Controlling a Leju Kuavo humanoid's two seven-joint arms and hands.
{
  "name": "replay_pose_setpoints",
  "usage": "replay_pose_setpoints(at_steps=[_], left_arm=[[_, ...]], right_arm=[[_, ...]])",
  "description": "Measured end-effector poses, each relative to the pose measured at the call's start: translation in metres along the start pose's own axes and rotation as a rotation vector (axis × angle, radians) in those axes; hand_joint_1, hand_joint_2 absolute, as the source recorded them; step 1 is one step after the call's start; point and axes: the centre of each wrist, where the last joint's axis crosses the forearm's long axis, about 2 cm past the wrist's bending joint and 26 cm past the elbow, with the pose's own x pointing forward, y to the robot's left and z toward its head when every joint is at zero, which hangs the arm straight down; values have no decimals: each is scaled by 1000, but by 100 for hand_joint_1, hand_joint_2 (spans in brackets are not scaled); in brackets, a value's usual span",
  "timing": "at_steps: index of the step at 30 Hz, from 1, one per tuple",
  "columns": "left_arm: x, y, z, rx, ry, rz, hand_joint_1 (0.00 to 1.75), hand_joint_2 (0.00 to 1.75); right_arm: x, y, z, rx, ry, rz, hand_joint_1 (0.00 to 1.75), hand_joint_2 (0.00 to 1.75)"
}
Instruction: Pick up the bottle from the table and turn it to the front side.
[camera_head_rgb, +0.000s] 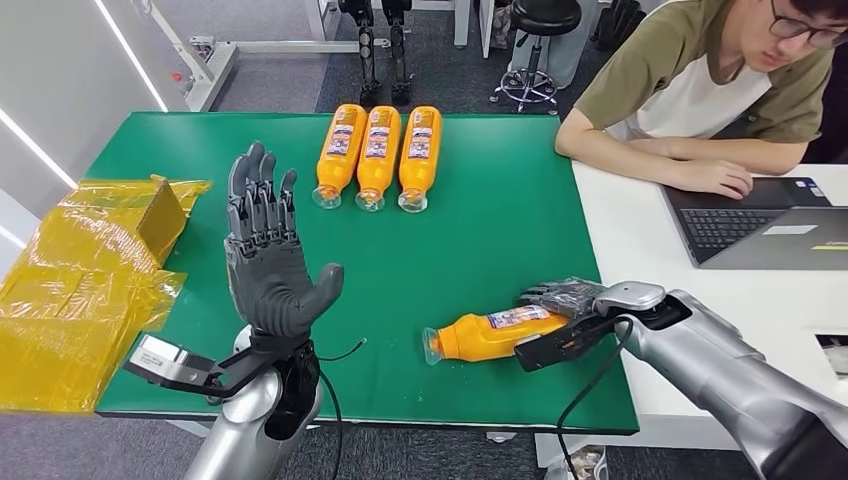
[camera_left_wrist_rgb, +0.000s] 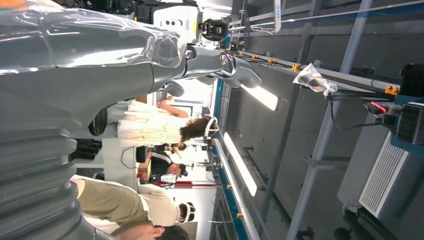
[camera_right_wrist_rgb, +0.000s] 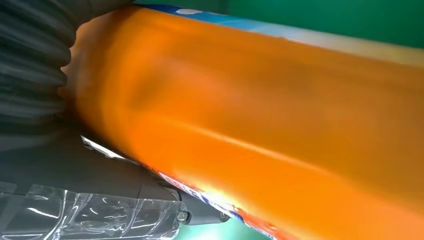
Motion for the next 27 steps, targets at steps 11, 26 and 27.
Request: replay_pose_setpoints(at_steps=[11, 26, 27], left_arm=[[0, 0, 0, 1, 0, -1, 0, 175], [0, 0, 0, -14, -1, -2, 0, 175], [0, 0, 0, -14, -1, -1, 0, 175]], right_arm=[[-1, 4, -1, -4, 17, 0, 175, 175], [7, 26, -5, -177, 27, 82, 175, 175], [8, 26, -6, -179, 28, 80, 175, 175]])
